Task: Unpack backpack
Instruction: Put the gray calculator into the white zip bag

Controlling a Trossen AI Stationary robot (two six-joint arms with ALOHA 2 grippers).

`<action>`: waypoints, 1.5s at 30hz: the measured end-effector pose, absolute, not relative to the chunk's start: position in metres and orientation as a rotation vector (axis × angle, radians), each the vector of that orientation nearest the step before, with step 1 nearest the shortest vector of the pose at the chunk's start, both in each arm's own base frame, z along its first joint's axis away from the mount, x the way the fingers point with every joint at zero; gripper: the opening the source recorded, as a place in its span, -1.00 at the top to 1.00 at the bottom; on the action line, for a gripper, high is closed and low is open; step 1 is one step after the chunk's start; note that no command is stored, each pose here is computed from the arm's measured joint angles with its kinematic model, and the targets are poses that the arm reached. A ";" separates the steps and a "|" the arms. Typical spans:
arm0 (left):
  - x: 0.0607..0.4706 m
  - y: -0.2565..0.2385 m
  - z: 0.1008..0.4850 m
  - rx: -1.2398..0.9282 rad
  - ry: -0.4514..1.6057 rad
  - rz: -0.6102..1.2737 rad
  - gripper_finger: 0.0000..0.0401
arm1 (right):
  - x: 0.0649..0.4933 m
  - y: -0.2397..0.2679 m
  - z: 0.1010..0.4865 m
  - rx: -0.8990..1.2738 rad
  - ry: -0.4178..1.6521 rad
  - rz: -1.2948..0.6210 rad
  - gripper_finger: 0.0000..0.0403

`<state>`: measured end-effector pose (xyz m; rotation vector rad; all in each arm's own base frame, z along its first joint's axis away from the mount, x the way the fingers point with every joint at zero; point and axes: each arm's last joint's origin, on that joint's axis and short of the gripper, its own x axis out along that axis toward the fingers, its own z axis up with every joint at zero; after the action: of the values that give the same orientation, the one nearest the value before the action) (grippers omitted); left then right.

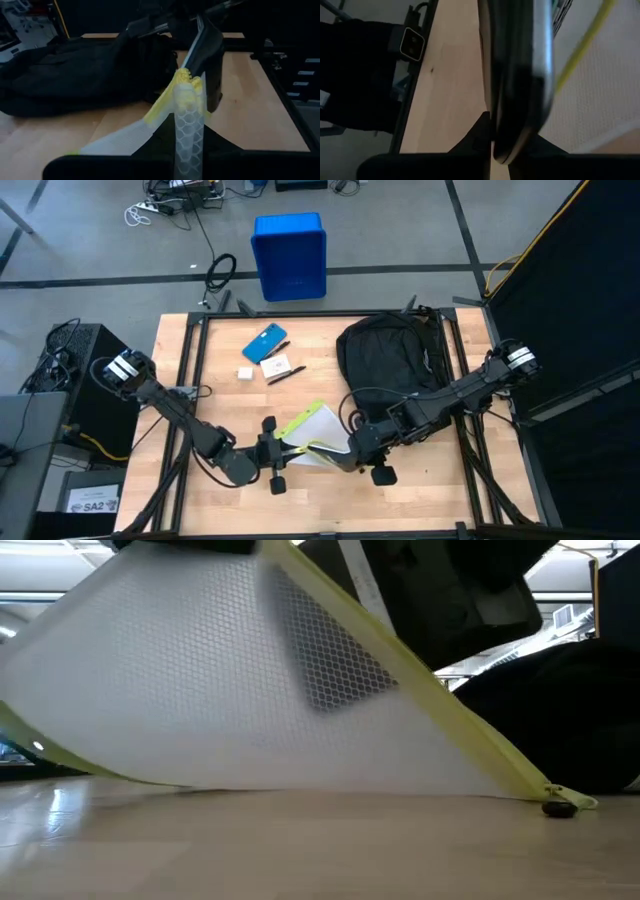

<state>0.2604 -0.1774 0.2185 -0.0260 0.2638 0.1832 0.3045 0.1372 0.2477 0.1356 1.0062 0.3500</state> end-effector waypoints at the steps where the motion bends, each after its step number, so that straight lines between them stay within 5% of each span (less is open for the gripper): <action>1: 0.262 -0.176 0.219 -0.028 0.261 0.172 1.00 | 0.305 0.137 0.248 0.137 1.001 0.352 1.00; 32: 0.273 -0.166 0.228 -0.022 0.192 0.151 1.00 | 0.298 0.156 0.249 0.007 0.955 0.506 1.00; 45: 0.278 -0.164 0.240 -0.034 0.096 0.096 1.00 | 0.314 0.133 0.241 0.073 0.971 0.362 1.00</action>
<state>0.2783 -0.1637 0.2395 -0.0338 0.0965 0.0963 0.3140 0.1331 0.2412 0.0732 0.9714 0.3623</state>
